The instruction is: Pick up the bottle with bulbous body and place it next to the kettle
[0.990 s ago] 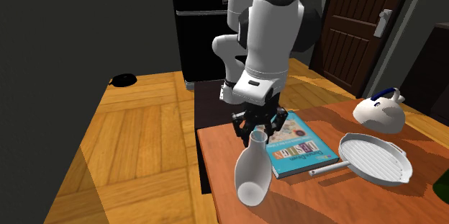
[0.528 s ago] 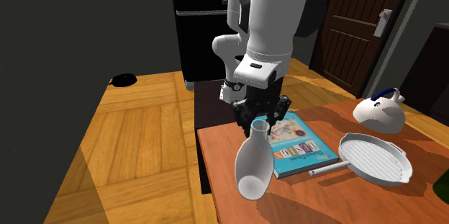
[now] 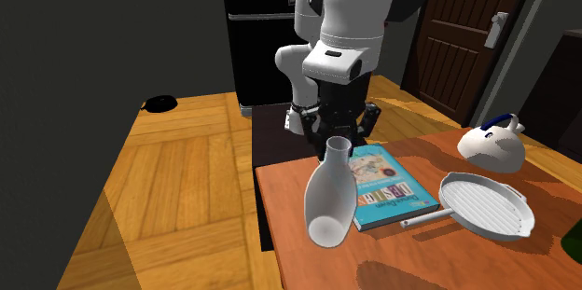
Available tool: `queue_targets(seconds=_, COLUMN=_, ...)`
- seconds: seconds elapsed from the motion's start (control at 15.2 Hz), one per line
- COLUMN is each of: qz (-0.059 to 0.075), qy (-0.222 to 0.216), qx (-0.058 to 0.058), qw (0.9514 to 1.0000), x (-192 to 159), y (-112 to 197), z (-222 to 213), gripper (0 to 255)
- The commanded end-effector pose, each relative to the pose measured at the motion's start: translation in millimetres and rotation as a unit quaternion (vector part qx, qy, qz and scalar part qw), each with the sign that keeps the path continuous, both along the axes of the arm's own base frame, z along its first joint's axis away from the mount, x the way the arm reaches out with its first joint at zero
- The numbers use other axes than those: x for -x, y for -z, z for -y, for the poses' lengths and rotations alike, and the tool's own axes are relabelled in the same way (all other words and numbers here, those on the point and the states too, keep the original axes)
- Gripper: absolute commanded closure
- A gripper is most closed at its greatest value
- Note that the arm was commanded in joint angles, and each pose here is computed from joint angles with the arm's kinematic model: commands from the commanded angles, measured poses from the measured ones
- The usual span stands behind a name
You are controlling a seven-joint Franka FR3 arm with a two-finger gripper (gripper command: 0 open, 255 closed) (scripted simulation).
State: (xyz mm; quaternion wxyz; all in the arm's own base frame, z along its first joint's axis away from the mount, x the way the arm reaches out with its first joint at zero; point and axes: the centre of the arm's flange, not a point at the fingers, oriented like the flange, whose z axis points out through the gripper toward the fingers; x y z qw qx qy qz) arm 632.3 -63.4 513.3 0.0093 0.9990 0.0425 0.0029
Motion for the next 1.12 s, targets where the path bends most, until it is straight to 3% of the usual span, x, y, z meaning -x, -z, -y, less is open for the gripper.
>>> queue_targets(seconds=0.0, qz=0.0, qy=0.0, qx=0.0, qw=1.0, x=-0.9, y=-10.5, z=-1.2, gripper=255)
queue_targets(seconds=1.06, qz=0.0, qy=0.0, qx=0.0, qw=1.0, x=-0.9, y=-95.0, z=-1.2, gripper=255)
